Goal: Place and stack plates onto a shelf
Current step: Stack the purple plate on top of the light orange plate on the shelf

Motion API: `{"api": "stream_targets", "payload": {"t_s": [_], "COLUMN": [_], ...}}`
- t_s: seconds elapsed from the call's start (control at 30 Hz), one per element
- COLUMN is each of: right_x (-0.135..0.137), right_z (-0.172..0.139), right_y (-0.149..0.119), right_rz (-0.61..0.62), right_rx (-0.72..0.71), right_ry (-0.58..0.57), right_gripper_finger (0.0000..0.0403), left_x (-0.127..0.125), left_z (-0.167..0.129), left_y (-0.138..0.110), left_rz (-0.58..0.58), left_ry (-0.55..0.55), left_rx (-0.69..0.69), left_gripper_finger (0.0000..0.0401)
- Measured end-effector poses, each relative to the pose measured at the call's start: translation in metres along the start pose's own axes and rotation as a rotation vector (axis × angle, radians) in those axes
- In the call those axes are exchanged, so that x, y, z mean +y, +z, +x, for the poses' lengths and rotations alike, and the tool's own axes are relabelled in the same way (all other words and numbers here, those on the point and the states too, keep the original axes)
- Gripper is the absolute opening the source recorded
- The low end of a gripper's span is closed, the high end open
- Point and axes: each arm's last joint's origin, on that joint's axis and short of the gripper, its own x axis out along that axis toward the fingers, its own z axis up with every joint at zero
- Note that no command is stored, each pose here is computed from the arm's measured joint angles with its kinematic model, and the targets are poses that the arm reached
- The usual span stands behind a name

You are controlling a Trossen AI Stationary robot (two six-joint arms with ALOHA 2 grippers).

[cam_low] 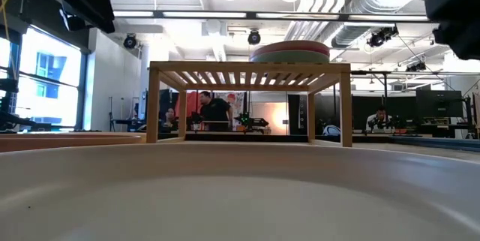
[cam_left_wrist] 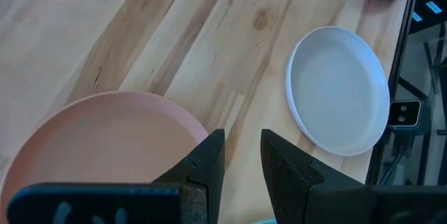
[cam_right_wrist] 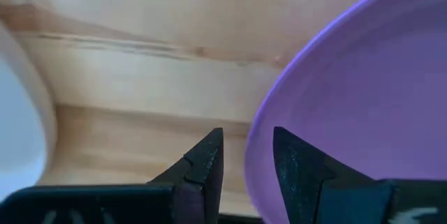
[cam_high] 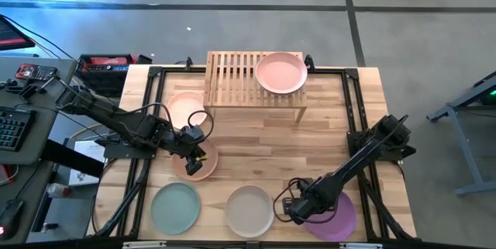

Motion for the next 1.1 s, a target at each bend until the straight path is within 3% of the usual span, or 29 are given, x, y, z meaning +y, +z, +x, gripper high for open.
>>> {"api": "stream_targets", "payload": {"t_s": [0.4, 0.8, 1.1], "right_x": [-0.001, 0.000, 0.011], "right_z": [0.015, 0.015, -0.006], "right_y": [0.003, 0.001, -0.005], "right_rz": [0.004, -0.052, -0.164], "right_rx": [-0.032, 0.002, -0.015], "right_ry": [-0.049, -0.061, -0.085], "right_gripper_finger": [0.0101, 0.0010, 0.0001], "left_x": [0.000, 0.000, 0.000], "left_z": [0.000, 0.000, 0.000], "left_y": [0.000, 0.000, 0.000], "left_rz": [0.018, 0.019, 0.019], "left_ry": [0.000, 0.002, 0.012], "left_rx": [0.000, -0.002, -0.013], "left_gripper_finger": [0.0081, 0.0081, 0.0081]}}
